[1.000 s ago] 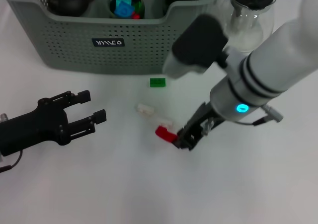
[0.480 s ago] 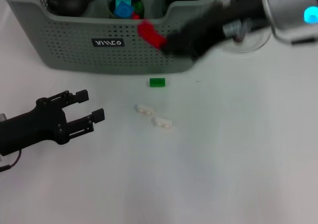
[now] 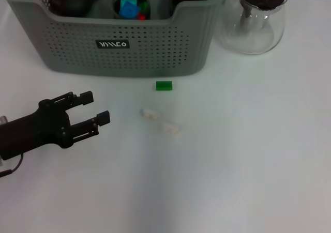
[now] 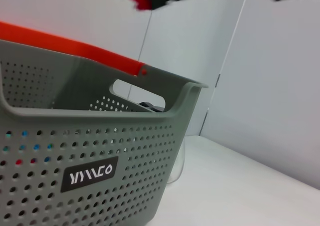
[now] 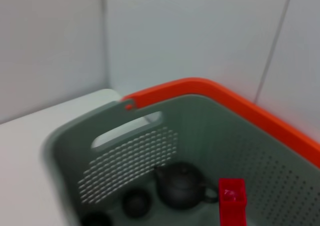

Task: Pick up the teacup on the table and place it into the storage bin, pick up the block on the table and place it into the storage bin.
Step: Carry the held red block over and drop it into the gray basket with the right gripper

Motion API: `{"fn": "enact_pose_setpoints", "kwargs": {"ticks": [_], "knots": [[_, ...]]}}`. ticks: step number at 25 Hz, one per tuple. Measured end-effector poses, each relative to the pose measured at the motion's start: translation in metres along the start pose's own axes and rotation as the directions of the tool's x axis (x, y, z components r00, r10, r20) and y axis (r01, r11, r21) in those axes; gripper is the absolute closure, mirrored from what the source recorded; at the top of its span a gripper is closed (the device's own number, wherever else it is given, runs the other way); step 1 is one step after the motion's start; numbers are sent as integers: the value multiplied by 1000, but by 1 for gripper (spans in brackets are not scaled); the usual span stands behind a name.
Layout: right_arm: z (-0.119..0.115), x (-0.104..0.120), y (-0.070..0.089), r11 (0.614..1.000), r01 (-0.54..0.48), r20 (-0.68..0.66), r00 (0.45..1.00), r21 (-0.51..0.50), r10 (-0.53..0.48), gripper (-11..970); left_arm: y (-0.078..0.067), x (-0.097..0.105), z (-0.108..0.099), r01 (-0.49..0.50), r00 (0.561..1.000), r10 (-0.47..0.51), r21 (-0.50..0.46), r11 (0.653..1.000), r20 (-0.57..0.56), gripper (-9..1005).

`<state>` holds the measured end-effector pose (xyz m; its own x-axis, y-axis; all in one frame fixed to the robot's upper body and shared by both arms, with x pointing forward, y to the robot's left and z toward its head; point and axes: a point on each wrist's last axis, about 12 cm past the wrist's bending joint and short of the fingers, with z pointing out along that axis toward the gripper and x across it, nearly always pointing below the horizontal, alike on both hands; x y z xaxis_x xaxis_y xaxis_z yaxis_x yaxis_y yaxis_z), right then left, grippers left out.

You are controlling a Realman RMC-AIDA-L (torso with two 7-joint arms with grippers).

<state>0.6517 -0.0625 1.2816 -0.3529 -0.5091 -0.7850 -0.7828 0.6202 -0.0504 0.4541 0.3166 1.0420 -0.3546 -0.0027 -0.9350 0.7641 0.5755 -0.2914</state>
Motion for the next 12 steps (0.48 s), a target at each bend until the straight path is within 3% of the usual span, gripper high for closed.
{"fn": "enact_pose_setpoints", "kwargs": {"ticks": [5, 12], "knots": [[40, -15, -9, 1000, -10, -38, 999, 29, 11, 763, -1, 0, 2, 3, 1000, -3, 8, 1000, 1, 272], [78, -1, -9, 996, -15, -109, 994, 92, 25, 763, -3, 0, 8, 13, 1000, -13, 32, 999, 7, 271]]}}
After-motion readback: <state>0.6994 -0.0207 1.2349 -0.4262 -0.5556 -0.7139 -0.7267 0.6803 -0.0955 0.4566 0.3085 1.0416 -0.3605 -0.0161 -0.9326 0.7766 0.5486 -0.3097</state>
